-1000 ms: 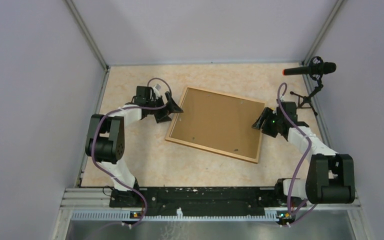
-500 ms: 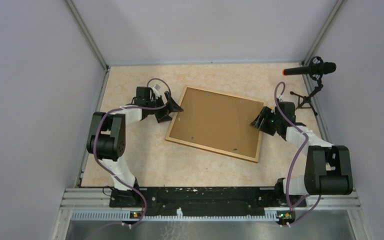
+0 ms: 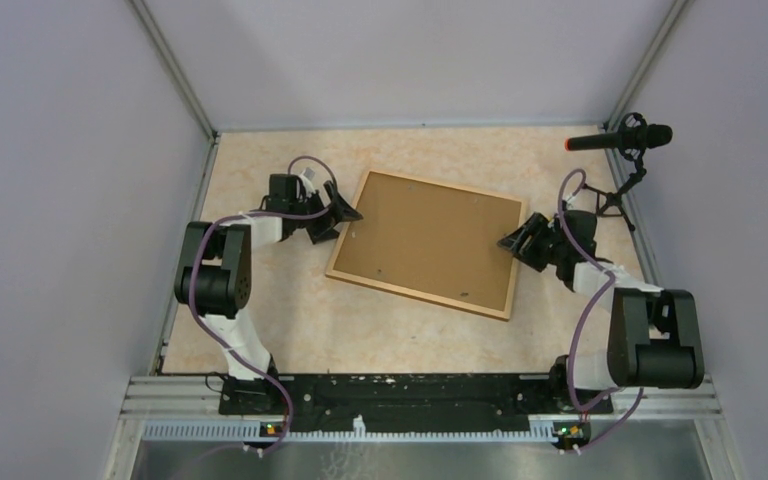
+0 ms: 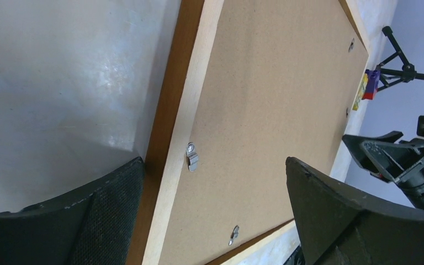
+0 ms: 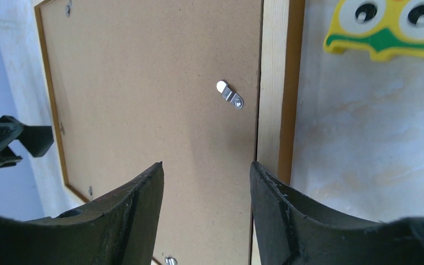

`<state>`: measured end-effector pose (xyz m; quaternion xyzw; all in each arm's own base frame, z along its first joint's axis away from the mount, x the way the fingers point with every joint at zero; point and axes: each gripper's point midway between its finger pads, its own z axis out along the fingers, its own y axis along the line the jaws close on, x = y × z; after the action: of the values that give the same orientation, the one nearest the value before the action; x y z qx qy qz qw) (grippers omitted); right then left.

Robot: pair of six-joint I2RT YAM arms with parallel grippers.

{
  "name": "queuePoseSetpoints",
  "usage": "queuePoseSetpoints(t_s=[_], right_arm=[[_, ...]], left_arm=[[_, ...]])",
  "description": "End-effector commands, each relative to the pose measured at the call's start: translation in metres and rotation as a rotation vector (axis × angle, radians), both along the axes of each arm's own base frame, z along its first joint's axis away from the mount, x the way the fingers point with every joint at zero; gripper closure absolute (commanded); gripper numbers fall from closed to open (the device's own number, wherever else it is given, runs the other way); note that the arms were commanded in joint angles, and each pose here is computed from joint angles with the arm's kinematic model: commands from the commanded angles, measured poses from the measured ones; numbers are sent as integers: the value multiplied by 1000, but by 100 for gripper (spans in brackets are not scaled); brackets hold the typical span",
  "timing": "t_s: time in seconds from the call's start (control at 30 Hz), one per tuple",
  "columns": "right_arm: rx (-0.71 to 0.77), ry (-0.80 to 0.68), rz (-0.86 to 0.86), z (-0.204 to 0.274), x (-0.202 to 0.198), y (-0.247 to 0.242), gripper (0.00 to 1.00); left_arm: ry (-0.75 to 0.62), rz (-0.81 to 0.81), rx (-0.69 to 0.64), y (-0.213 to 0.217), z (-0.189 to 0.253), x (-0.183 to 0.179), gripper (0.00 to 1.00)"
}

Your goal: Put the photo into the frame

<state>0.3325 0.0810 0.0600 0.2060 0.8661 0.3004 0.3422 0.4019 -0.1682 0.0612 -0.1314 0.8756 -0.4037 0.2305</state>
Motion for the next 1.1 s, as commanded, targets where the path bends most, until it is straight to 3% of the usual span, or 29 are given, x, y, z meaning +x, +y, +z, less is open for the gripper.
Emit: queuePoseSetpoints(t_s=[0.0,0.2,0.4,0.77,0.93,1.07], right_arm=[[317,-47,231,59,-29,65,44],[244,-40,179,55,-26,58,44],[-125,143,144,-7,-32,34,38],[-636,364,277,-57,-33,35,29],[-663,397,349,-69,-31,52,27],[-612,233,351,-8,-7,70,25]], left_arm=[[62,-129,-133,-36,10,-31,2],[55,-134,-137,-38,12,-31,2],[49,-131,-125,-37,13,-31,2],[31,-128,-86,-36,16,-29,1],[15,-125,-65,-34,19,-27,1],[-1,-119,-45,-31,23,-25,1]])
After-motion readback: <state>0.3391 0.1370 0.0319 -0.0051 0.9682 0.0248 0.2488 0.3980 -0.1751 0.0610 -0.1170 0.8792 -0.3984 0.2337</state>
